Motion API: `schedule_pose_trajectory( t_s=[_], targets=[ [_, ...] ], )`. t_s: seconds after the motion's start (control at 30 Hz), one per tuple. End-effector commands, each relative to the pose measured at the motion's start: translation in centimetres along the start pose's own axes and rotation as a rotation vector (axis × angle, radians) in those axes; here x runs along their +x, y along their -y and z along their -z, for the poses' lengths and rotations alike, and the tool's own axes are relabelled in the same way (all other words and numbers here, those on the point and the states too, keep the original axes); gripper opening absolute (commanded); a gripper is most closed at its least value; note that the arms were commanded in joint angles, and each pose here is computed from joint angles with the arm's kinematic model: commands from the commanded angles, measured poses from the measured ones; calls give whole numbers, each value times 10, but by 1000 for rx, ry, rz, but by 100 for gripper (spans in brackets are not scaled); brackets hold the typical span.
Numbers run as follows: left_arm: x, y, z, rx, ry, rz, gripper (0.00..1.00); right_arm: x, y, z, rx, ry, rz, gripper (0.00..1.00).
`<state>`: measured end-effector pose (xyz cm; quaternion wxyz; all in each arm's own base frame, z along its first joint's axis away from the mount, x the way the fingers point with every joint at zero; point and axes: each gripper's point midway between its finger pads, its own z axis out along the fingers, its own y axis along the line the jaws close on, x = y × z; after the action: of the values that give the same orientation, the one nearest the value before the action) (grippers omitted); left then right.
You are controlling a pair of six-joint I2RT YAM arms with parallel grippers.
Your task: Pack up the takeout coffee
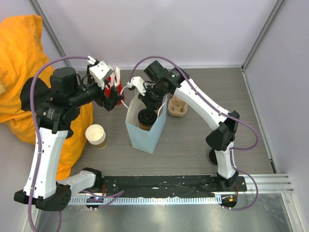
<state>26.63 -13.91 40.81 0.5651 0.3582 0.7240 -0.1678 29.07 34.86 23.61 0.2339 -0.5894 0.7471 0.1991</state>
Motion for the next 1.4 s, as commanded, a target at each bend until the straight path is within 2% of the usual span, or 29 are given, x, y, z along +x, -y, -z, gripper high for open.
schedule_pose_trajectory(
  t_s=[0.0,0.37,0.73,0.97,1.07,1.1,1.2,1.37],
  targets=[
    [-5,4,-5,41,34,14,88,-5,1,0,-3,17,-5,1],
    [-4,3,-19,88,31,60,74,-6,3,-1,2,16,-8,1],
    [28,-11,-44,60,-30,75,72,-7,1,-1,-7,22,-12,1],
    [29,-22,-50,26,-26,79,70,-8,0,2,-9,26,-9,1],
    [33,-25,-53,21,-29,80,52,-7,-3,2,-19,25,-10,1],
    [37,-25,-54,22,-36,85,42,-7,-3,2,-20,24,-7,1],
    [41,-28,-57,17,-40,91,30,-5,-3,2,-21,17,-9,1],
    [43,-32,-59,8,-35,108,23,-4,-3,1,-25,13,-7,1]
  ],
)
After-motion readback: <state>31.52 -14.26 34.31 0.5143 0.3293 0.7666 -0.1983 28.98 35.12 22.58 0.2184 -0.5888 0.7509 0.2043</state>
